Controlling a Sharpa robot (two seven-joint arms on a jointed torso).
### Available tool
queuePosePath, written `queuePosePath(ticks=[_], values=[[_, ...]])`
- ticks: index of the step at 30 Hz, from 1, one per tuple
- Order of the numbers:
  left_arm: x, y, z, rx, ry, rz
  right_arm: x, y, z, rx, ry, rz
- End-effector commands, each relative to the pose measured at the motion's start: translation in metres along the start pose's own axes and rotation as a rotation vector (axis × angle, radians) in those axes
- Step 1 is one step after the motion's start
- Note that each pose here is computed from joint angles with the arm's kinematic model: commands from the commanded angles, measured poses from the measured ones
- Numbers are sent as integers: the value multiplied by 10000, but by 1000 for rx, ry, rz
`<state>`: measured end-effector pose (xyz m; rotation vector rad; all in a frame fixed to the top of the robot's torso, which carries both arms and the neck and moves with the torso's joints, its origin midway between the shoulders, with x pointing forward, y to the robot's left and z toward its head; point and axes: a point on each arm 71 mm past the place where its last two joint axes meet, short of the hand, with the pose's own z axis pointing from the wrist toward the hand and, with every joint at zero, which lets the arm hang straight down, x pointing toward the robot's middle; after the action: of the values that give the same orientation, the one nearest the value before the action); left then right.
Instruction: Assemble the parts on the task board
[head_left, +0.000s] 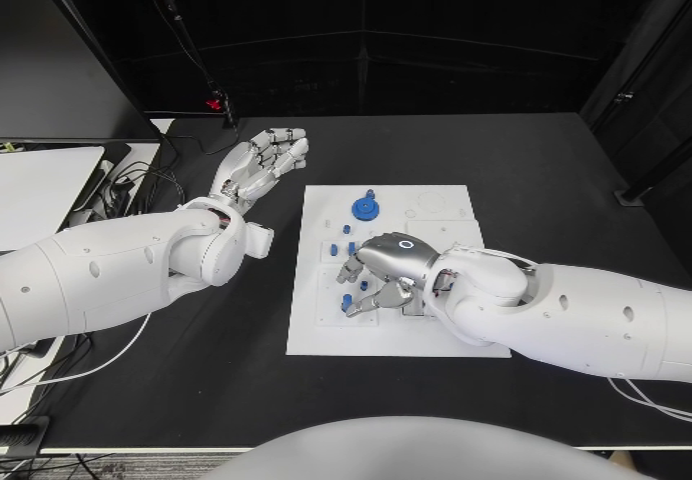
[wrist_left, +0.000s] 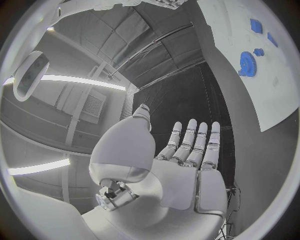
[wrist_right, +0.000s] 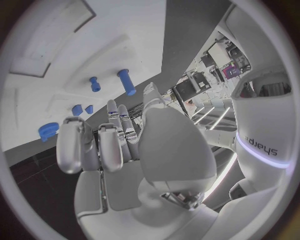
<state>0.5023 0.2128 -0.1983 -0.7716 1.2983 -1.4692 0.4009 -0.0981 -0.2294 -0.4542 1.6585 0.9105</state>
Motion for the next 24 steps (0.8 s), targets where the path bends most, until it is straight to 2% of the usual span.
queuePosePath(ticks=[1, 5, 9, 13, 16, 19, 24], values=[[9, -55, 10, 67, 8, -8, -197, -122, -142, 95, -192, 299], [11, -53, 16, 67, 8, -7, -444, -331, -362, 189, -304, 523], [23, -52, 24, 67, 8, -7, -585, -522, -605, 288, -351, 685], [35, -53, 28, 68, 9, -7, -616, -681, -840, 393, -335, 758], [36, -53, 29, 68, 8, -6, -623, -786, -997, 453, -311, 761], [41, -51, 33, 67, 9, -6, -635, -913, -1173, 519, -286, 695], [46, -49, 41, 67, 9, -4, -635, -1022, -1369, 602, -258, 587]])
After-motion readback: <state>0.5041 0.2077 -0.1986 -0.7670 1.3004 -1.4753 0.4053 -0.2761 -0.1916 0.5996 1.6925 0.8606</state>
